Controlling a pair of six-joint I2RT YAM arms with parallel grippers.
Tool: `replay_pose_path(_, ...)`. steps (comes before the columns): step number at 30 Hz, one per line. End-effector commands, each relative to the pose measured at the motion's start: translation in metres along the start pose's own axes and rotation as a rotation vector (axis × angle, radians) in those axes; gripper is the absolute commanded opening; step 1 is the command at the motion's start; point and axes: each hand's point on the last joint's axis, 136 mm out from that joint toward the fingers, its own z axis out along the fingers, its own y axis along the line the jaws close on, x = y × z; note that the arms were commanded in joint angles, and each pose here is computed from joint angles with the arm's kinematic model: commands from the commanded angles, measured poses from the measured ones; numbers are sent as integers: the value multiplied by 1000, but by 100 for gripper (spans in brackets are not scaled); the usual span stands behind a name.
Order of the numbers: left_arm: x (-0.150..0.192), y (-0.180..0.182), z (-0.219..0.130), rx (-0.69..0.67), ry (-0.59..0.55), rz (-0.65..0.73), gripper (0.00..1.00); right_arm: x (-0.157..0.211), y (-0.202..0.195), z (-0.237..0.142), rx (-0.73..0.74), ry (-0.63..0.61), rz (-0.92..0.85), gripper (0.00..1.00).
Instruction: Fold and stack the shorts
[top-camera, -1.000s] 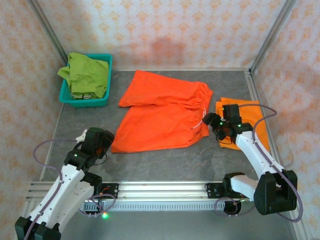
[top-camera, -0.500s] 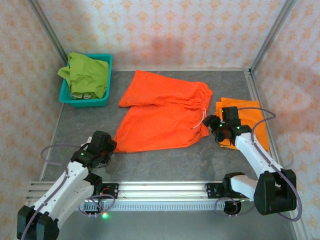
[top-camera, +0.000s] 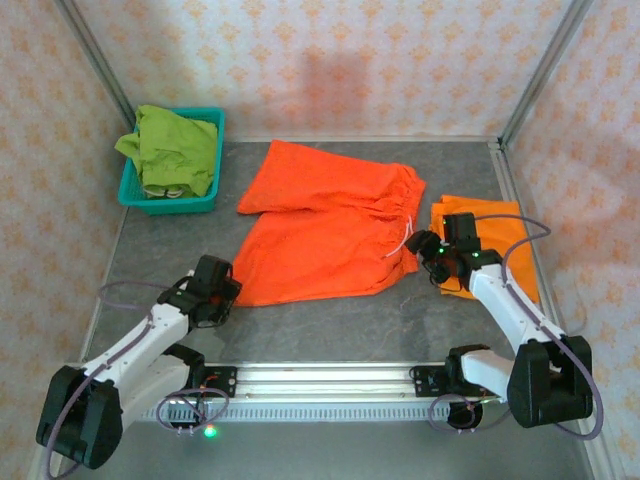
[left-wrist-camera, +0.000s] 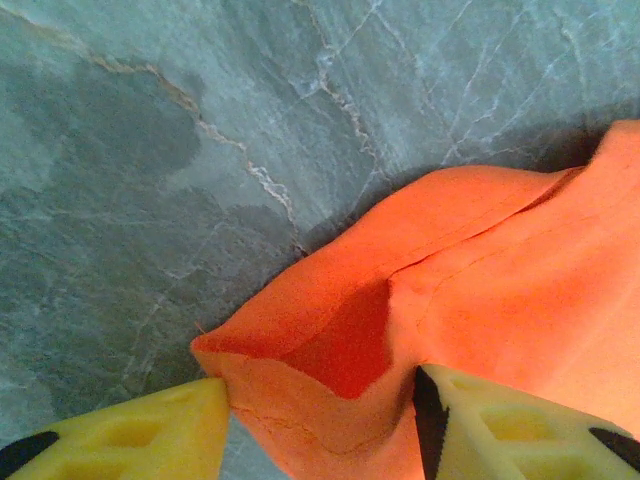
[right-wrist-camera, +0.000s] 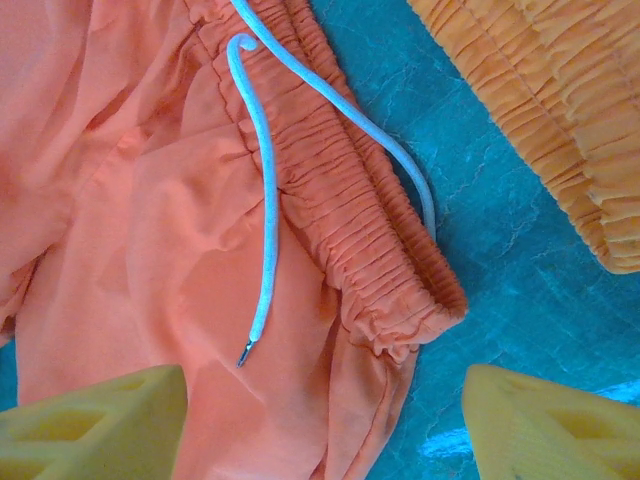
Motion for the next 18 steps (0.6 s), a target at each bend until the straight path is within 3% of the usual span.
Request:
replay_pose_path(1, 1, -7, 4, 7, 1, 12, 46, -3, -1, 3, 7, -17, -4, 72)
replay_pose_path(9, -7, -24, -3, 20, -28, 51, 18, -1, -11, 10, 45, -8, 10, 68)
replay_pose_path(18, -9, -33, -4, 27, -33, 66, 11, 7, -21, 40, 89, 68, 45, 62)
